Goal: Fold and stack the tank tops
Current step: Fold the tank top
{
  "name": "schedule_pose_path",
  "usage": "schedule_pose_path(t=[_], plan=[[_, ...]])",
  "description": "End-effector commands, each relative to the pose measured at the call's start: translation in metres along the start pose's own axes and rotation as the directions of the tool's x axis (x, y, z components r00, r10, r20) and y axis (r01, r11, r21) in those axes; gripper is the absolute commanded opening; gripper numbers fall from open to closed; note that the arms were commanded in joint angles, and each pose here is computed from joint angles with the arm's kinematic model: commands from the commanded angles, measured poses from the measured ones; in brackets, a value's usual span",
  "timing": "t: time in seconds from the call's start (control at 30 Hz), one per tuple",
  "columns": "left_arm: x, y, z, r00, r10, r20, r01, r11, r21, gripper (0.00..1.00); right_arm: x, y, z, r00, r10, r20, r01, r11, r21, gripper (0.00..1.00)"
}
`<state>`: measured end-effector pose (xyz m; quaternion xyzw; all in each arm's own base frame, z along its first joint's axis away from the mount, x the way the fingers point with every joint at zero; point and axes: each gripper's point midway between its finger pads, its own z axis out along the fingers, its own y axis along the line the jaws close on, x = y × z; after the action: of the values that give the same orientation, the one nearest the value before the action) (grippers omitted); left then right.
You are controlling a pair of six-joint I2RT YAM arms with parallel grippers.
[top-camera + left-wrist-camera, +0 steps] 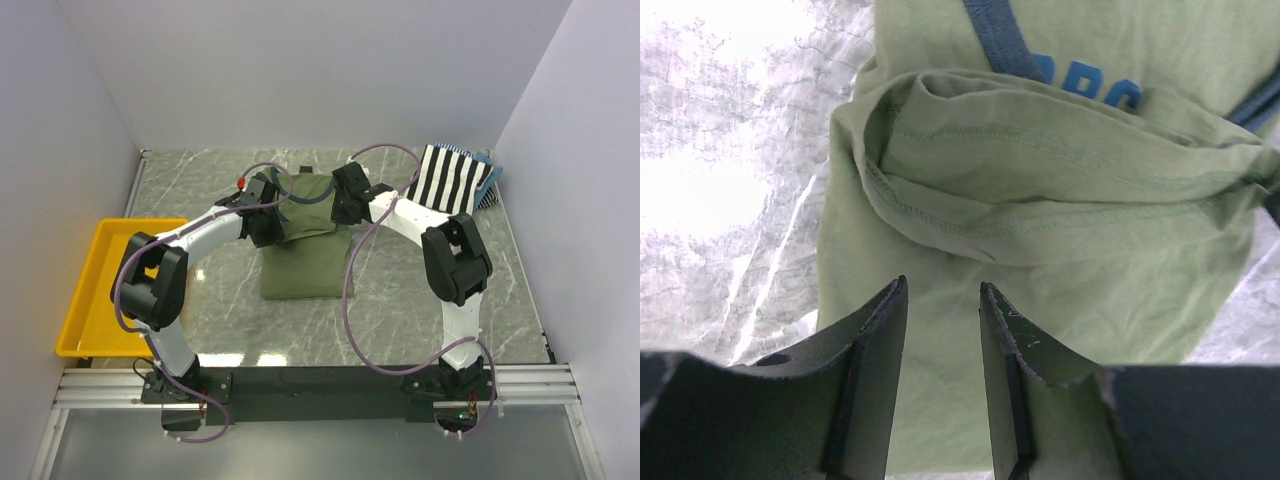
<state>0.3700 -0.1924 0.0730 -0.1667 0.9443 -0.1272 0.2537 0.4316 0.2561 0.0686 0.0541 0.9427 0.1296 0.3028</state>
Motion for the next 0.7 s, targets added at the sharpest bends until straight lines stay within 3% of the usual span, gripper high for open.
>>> schedule_pose_path(t=[0.0,0.67], plan=[[-0.013,-0.013,0.004,0.999,-0.017,0.030,0.016,1.000,0.027,0.41,-0.011,-0.001,0.002,1.000,0.009,0.026,-0.009,1.000,0.006,0.01],[-0.026,-0.024,0.020,0.998,-0.054,0.040,0.053,0.998,0.013,0.34,-0.016,-0.003,-0.023,0.998,0.020,0.061,-0.019,1.000,-0.017,0.00]])
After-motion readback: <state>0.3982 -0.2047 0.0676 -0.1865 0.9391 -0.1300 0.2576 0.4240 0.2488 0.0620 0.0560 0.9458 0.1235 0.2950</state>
